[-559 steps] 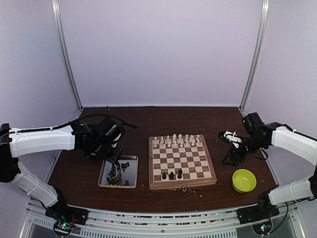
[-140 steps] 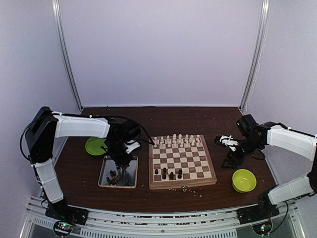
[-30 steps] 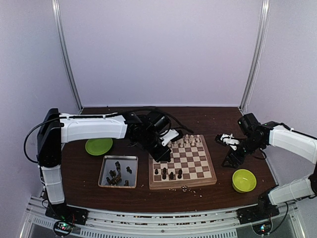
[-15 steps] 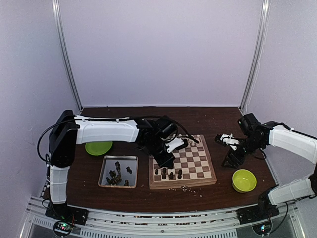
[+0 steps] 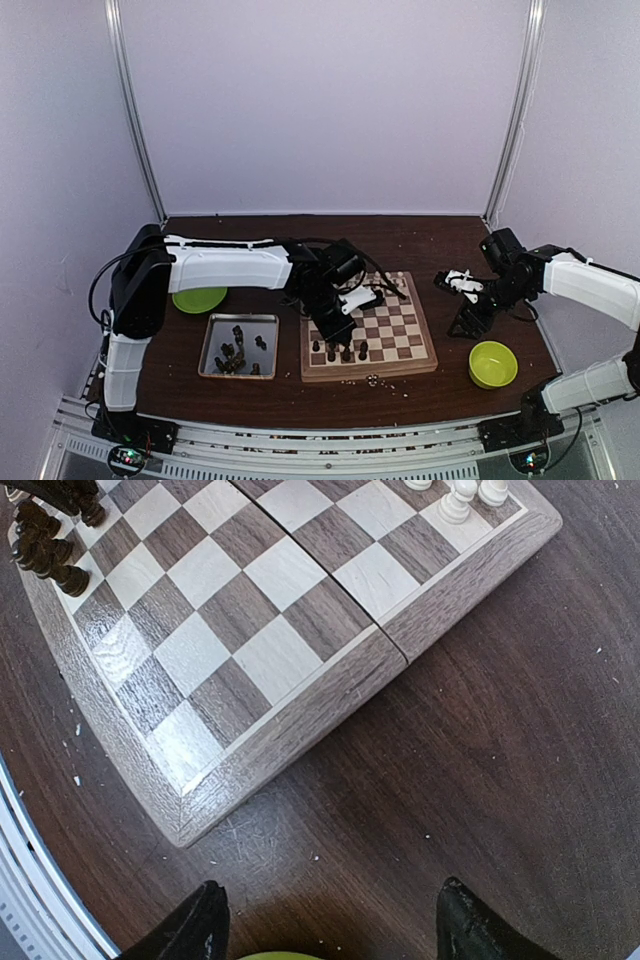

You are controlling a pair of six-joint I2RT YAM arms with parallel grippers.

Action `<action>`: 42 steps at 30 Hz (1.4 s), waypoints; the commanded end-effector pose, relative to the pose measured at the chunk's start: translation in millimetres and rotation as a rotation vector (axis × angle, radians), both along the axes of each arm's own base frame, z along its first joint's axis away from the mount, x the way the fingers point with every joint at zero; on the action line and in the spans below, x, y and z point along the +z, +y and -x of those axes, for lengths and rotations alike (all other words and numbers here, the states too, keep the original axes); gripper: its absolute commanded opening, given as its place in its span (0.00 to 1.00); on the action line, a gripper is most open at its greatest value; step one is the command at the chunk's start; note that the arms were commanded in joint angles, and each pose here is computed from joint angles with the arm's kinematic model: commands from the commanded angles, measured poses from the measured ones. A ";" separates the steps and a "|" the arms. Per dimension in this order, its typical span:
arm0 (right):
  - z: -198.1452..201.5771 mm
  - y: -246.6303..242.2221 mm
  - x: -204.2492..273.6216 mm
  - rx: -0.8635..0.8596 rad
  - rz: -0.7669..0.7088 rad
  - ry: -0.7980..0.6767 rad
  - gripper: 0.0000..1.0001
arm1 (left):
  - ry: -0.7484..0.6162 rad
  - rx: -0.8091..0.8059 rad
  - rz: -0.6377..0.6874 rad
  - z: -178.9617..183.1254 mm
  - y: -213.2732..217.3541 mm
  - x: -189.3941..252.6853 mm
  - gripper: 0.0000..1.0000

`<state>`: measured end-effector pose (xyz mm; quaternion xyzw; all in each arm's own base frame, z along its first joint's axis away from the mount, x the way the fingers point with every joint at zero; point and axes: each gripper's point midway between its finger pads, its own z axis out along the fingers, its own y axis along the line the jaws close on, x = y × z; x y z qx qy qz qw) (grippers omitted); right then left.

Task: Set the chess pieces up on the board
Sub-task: Place the pawn at f7.

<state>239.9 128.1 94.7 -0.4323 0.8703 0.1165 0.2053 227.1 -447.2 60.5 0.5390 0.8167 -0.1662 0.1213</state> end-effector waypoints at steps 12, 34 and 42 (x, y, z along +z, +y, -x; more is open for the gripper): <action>-3.1 2.8 9.1 0.018 -0.004 -0.029 0.71 | 0.003 -0.025 -0.019 3.3 -4.5 -4.0 0.08; -2.1 3.2 7.6 0.020 -0.004 -0.022 0.72 | -0.055 0.020 0.036 -5.3 -10.7 30.1 0.18; -2.1 3.8 8.0 0.022 -0.006 -0.022 0.72 | -0.305 0.350 -0.006 -49.4 78.3 102.9 0.26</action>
